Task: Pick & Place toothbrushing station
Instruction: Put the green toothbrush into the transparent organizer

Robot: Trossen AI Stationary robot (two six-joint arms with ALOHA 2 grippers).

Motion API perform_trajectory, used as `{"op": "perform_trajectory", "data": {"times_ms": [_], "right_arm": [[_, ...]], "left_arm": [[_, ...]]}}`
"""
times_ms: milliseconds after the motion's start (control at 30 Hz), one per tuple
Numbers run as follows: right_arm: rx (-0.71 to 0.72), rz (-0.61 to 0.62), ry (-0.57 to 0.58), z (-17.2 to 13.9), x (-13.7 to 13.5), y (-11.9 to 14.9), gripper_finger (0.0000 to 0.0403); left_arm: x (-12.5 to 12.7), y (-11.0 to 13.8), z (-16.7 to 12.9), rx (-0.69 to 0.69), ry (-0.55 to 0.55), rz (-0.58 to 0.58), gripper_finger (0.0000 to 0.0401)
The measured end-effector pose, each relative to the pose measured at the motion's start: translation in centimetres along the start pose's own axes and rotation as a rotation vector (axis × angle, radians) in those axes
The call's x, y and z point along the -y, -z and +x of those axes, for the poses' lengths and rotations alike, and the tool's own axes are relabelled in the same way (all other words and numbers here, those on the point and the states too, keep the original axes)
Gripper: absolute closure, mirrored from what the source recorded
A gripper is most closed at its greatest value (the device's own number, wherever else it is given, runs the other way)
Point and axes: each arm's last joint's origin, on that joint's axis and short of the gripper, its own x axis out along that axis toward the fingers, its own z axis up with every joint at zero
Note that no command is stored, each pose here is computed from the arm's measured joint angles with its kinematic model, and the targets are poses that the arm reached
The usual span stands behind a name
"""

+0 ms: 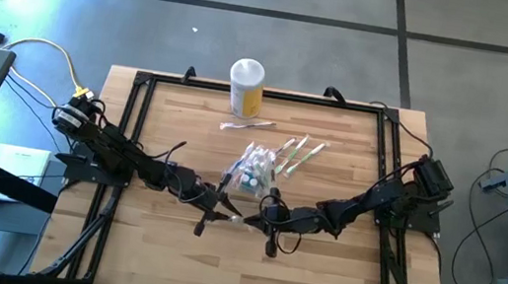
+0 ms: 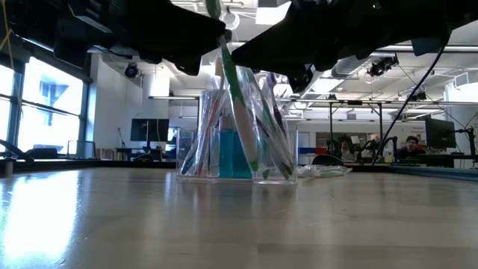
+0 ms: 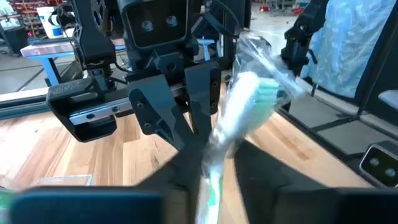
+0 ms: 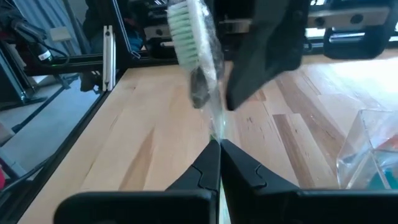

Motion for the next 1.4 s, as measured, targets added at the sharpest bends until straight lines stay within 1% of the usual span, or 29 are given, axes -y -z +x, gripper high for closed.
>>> {"op": "perform_trajectory", "data": {"times_ms": [67,100,133,267,333,467,533,700,733,833,933,1033,1133,1267,1400], "right_arm": [[-0.011,0.000,0.003,0.0,0.0,0.1,0.0401],[-0.014,0.000,0.001,0.0,0.0,0.1,0.0401],[-0.016,0.005,0.004,0.0,0.0,0.2,0.0401],[-0.021,0.029,0.007,0.0,0.0,0.2,0.0400],[-0.024,0.038,0.013,-0.1,-0.1,0.3,0.0400],[-0.020,0.029,0.056,-0.3,-0.6,0.5,0.0392],[-0.011,0.019,0.104,-0.4,-0.8,0.5,0.0377],[0.047,-0.025,0.336,-0.9,-1.2,0.6,0.0325],[0.051,-0.044,0.362,-1.1,-1.4,0.6,0.0315],[0.053,-0.103,0.393,-1.5,-2.2,0.8,0.0294],[0.052,-0.174,0.415,-2.0,-3.1,0.9,0.0283],[0.055,-0.217,0.422,-2.4,-3.9,0.9,0.0280],[0.062,-0.225,0.439,-2.8,-4.5,1.0,0.0280],[0.066,-0.224,0.455,-2.9,-4.5,1.0,0.0279],[0.067,-0.213,0.462,-2.7,-4.3,1.0,0.0279]], "left_arm": [[0.0,0.1,0.0,-0.009,0.000,0.017,0.0364],[0.0,0.1,0.0,-0.010,-0.003,0.020,0.0381],[0.0,0.1,0.0,-0.011,-0.002,0.021,0.0388],[-0.1,0.1,0.0,-0.012,-0.019,0.022,0.0385],[0.0,0.1,0.0,-0.015,-0.017,0.021,0.0393],[0.0,0.3,0.0,-0.026,-0.004,0.015,0.0394],[0.0,0.4,0.0,-0.041,-0.001,0.016,0.0396],[0.0,0.2,-0.3,-0.079,0.002,0.015,0.0398],[0.0,0.0,-0.5,-0.084,0.003,0.014,0.0398],[0.0,-1.1,-1.5,-0.109,0.004,0.014,0.0399],[-0.1,-2.4,-2.9,-0.150,0.000,0.019,0.0399],[-0.3,-3.7,-4.6,-0.191,-0.052,0.026,0.0400],[-0.6,-4.9,-6.5,-0.213,-0.126,0.034,0.0400],[-0.9,-6.9,-8.8,-0.171,-0.208,0.067,0.0400],[-1.3,-8.5,-11.1,-0.129,-0.310,0.136,0.0400]]}}
